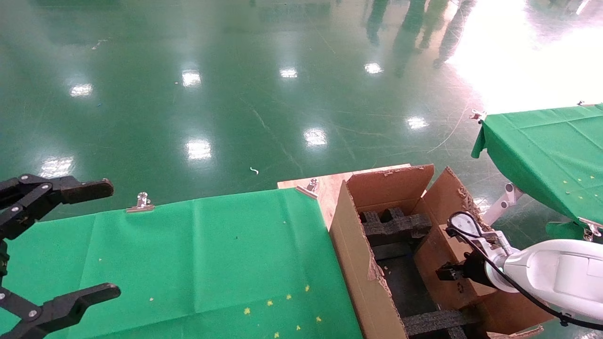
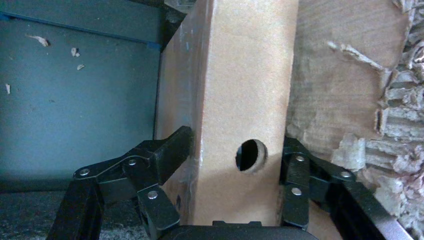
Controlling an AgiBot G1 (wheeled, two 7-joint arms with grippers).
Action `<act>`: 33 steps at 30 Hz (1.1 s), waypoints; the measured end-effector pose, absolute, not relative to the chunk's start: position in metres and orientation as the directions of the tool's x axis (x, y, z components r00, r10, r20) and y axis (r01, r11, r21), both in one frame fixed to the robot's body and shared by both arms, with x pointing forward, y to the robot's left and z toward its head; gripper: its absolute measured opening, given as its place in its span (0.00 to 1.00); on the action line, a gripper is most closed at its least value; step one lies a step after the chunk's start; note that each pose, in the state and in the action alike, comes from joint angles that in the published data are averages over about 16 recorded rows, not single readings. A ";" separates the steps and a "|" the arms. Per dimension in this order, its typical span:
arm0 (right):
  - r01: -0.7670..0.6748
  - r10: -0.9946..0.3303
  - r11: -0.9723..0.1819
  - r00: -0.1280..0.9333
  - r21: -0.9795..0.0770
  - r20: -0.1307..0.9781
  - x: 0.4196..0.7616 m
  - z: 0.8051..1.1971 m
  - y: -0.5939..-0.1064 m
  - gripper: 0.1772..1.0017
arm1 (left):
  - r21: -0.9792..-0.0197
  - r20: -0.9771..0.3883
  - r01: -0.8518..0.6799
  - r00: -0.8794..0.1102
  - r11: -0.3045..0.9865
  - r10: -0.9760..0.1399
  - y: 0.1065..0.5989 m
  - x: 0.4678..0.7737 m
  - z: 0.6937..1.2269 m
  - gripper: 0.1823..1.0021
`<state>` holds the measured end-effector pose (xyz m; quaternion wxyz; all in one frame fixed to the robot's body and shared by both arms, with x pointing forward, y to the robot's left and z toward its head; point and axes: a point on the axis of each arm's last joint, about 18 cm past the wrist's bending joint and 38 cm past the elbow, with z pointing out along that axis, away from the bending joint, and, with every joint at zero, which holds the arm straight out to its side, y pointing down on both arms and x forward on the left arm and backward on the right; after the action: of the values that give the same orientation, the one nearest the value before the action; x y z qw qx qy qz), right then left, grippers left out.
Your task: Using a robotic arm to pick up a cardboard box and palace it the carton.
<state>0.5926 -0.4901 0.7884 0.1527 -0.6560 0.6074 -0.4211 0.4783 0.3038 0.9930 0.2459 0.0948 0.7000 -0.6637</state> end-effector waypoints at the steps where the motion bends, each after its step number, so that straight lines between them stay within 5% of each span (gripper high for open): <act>1: -0.667 -0.926 -0.215 -0.093 -0.713 0.366 0.593 0.789 -0.490 0.33 | -0.883 -0.470 0.459 -0.861 0.101 -0.194 0.304 0.478 0.993 1.00; 17: -0.608 -0.939 -0.195 -0.110 -0.770 0.325 0.601 0.824 -0.490 0.71 | -0.883 -0.470 0.459 -0.861 0.101 -0.194 0.304 0.478 0.993 1.00; 33: -0.334 -0.993 -0.106 -0.008 -0.936 0.116 0.619 0.943 -0.452 0.97 | -0.883 -0.470 0.459 -0.861 0.101 -0.194 0.304 0.478 0.993 1.00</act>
<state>0.6189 -0.4524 0.9431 0.3722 -0.5978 0.5553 -0.4425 0.4783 0.3038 0.9931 0.2459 0.0948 0.7000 -0.6637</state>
